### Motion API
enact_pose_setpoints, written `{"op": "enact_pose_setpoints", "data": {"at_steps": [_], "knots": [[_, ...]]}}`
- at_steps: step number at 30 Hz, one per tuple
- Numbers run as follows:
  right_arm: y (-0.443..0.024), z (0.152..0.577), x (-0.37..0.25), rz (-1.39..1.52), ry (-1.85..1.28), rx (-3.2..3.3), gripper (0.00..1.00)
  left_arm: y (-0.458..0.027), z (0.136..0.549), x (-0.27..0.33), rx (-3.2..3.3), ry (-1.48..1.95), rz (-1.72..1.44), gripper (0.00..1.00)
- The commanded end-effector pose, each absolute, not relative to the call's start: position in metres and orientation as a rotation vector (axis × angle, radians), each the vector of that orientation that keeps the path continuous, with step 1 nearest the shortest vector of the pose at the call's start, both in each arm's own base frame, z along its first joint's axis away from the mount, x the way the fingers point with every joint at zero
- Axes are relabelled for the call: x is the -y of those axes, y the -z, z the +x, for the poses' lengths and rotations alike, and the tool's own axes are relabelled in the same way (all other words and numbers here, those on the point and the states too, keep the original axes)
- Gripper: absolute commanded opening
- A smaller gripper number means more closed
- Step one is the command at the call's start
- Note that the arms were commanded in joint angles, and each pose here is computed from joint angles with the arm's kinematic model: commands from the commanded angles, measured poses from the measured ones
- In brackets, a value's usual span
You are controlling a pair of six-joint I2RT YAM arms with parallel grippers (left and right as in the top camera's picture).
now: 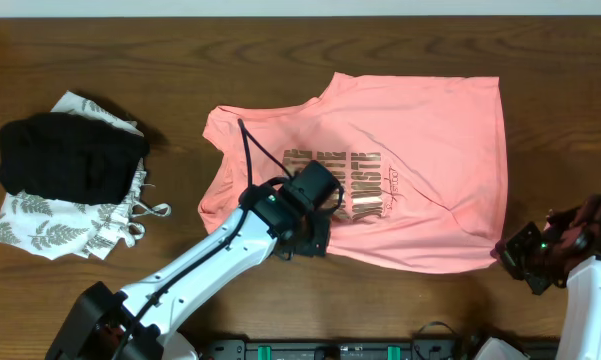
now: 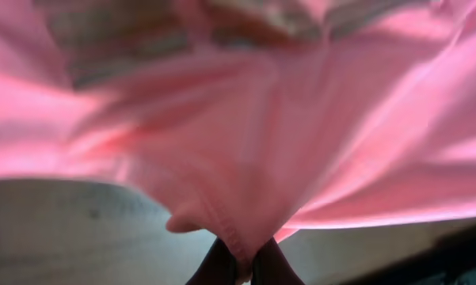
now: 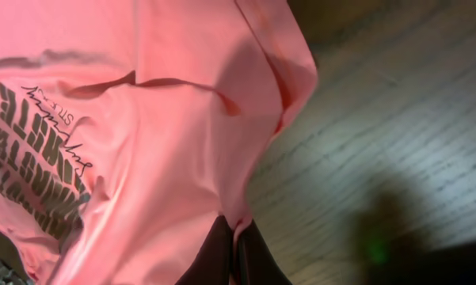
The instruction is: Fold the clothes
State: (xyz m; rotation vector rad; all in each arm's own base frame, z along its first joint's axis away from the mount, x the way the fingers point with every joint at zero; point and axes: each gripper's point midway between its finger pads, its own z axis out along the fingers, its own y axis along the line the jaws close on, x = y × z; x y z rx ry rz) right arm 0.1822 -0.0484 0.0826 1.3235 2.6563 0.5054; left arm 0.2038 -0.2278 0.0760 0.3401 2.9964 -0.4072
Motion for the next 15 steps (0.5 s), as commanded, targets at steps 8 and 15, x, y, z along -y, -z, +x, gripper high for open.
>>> {"op": "enact_pose_setpoints", "data": {"at_steps": [8,15], "knots": [[-0.075,0.233,0.062,1.162,-0.596,-2.593,0.01,-0.093,0.259,0.227,-2.759,0.411,0.5,0.06],[-0.086,0.278,0.074,1.0,-0.646,-2.448,0.01,-0.105,0.286,0.232,-2.611,0.423,0.601,0.07]]}}
